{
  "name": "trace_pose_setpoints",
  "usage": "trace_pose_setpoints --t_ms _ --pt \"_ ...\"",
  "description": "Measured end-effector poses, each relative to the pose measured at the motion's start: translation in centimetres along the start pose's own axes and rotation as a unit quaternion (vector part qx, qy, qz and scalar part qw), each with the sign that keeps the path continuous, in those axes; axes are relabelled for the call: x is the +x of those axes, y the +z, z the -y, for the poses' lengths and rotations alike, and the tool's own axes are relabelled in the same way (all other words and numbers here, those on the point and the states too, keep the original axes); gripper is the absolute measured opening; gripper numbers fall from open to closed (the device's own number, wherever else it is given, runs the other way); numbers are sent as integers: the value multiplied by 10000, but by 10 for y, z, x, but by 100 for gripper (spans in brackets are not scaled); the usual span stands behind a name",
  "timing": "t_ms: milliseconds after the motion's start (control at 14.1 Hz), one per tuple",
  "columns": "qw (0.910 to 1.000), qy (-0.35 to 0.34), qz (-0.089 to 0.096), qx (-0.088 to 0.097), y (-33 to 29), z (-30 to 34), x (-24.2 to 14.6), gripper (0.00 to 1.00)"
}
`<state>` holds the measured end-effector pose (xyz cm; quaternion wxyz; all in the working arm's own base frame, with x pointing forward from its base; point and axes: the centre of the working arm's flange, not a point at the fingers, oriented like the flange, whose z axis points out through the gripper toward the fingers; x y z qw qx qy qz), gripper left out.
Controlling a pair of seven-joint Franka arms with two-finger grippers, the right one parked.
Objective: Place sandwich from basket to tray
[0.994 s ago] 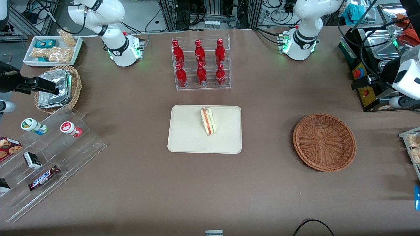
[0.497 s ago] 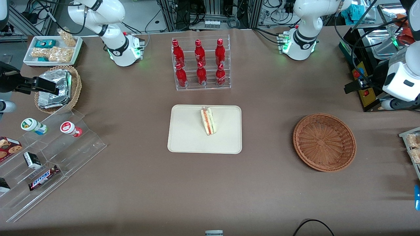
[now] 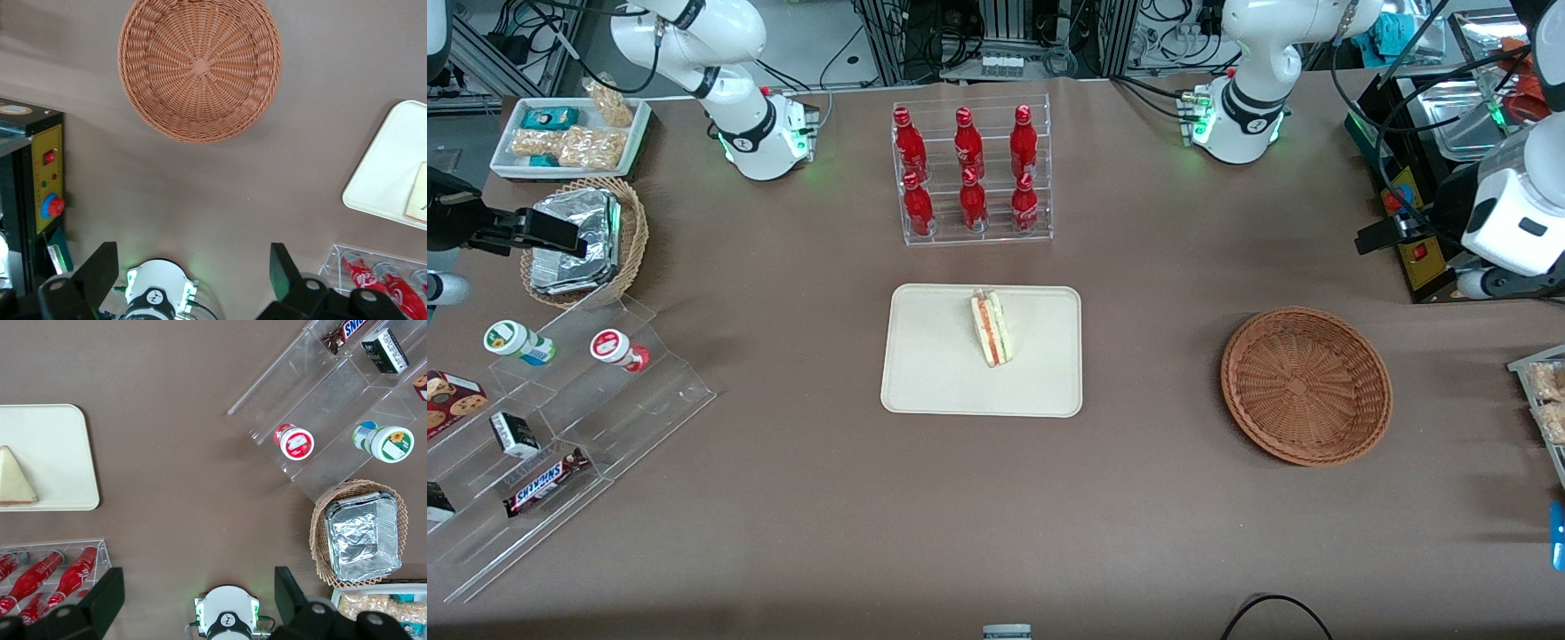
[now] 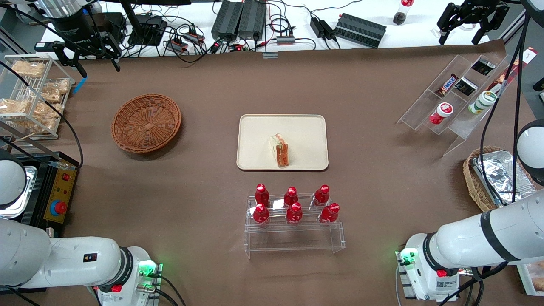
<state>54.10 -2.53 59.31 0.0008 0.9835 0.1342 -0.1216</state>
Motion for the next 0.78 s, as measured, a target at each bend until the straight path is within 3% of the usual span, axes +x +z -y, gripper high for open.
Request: trace_pose_setpoints --t_ms 781 --pt "10000 -41 14 -40 2 3 4 100"
